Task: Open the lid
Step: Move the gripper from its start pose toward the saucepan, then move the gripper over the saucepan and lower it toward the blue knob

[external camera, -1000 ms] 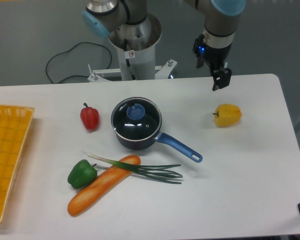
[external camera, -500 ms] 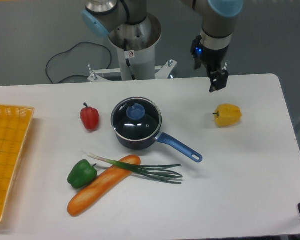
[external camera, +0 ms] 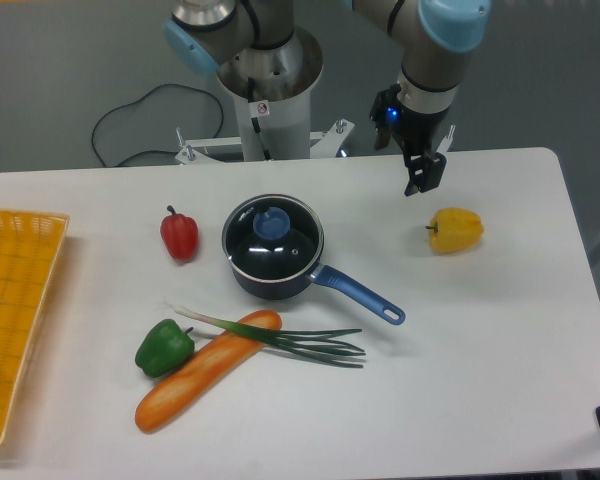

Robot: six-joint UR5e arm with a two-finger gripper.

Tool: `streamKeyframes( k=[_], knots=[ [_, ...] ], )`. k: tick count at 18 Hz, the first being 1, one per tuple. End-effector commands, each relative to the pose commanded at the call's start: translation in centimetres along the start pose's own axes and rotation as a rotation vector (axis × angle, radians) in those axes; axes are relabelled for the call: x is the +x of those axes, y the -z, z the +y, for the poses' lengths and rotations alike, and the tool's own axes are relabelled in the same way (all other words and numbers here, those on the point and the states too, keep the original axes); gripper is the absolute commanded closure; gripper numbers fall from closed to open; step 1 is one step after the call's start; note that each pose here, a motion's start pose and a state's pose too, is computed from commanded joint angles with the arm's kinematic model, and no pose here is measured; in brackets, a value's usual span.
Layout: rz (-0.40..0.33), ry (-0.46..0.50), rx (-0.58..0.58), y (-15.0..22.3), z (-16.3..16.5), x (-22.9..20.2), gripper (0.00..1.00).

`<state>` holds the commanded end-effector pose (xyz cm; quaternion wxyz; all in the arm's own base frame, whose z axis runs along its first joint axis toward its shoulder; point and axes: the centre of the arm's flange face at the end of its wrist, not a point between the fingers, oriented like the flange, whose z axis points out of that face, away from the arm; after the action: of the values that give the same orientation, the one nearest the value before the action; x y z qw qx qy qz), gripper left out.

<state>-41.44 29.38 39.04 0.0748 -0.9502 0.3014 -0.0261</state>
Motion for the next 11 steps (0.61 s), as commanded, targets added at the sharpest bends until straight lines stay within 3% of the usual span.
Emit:
streamKeyframes(
  k=[8,11],
  knots=[
    [0.0,0.02,0.0,-0.1,-0.5,-0.1,0.0],
    [0.002,0.05,-0.002,-0.2,-2.5,-0.2,0.0]
  ],
)
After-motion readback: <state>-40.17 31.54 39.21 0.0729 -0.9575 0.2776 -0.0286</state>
